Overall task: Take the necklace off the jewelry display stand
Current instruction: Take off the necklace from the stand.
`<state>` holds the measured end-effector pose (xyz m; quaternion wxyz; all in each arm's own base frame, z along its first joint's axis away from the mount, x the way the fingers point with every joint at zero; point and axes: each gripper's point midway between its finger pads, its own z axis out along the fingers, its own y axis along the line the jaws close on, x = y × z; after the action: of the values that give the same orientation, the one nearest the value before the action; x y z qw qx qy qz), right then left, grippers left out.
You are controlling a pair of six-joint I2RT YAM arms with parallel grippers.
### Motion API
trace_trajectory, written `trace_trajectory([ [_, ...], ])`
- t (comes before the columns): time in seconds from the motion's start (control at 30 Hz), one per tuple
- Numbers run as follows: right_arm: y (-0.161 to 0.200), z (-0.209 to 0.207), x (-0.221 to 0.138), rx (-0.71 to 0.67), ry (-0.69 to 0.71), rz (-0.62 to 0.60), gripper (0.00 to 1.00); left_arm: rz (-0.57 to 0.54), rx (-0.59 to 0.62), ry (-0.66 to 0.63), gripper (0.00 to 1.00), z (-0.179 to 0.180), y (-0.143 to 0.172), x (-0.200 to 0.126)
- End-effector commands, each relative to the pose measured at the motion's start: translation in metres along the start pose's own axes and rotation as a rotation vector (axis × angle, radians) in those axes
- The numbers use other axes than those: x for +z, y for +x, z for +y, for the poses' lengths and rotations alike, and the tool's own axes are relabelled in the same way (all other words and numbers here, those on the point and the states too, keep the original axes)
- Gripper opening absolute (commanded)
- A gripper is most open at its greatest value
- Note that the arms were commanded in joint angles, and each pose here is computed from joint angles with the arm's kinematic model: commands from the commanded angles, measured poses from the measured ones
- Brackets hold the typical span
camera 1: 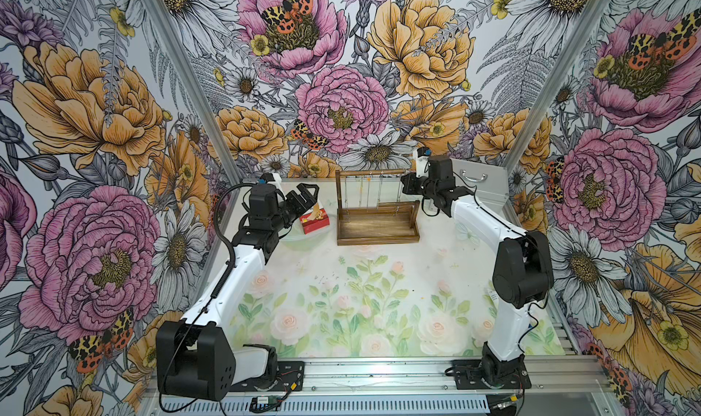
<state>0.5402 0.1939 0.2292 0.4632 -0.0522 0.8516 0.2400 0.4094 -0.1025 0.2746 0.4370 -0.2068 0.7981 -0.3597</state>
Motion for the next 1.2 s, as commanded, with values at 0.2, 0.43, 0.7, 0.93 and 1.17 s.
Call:
trace_trajectory([
  [0.2, -0.023, -0.005, -0.019, -0.016, 0.021, -0.072, 0.0, 0.031, -0.01, 0.021, 0.99, -0.005, 0.006, 0.001],
  [0.43, -0.031, -0.013, -0.023, -0.004, 0.037, -0.102, 0.0, 0.031, -0.011, 0.016, 0.99, -0.004, 0.006, 0.001],
  [0.7, -0.042, -0.026, -0.033, 0.021, 0.065, -0.151, 0.0, 0.028, -0.007, 0.013, 0.99, -0.003, 0.005, 0.002],
  [0.93, -0.06, -0.035, -0.047, 0.042, 0.094, -0.21, 0.0, 0.023, 0.002, 0.007, 0.99, -0.003, 0.004, 0.001],
  [1.17, -0.081, -0.032, -0.068, 0.049, 0.097, -0.266, 0.0, 0.008, 0.014, 0.002, 0.99, -0.004, 0.0, -0.004],
])
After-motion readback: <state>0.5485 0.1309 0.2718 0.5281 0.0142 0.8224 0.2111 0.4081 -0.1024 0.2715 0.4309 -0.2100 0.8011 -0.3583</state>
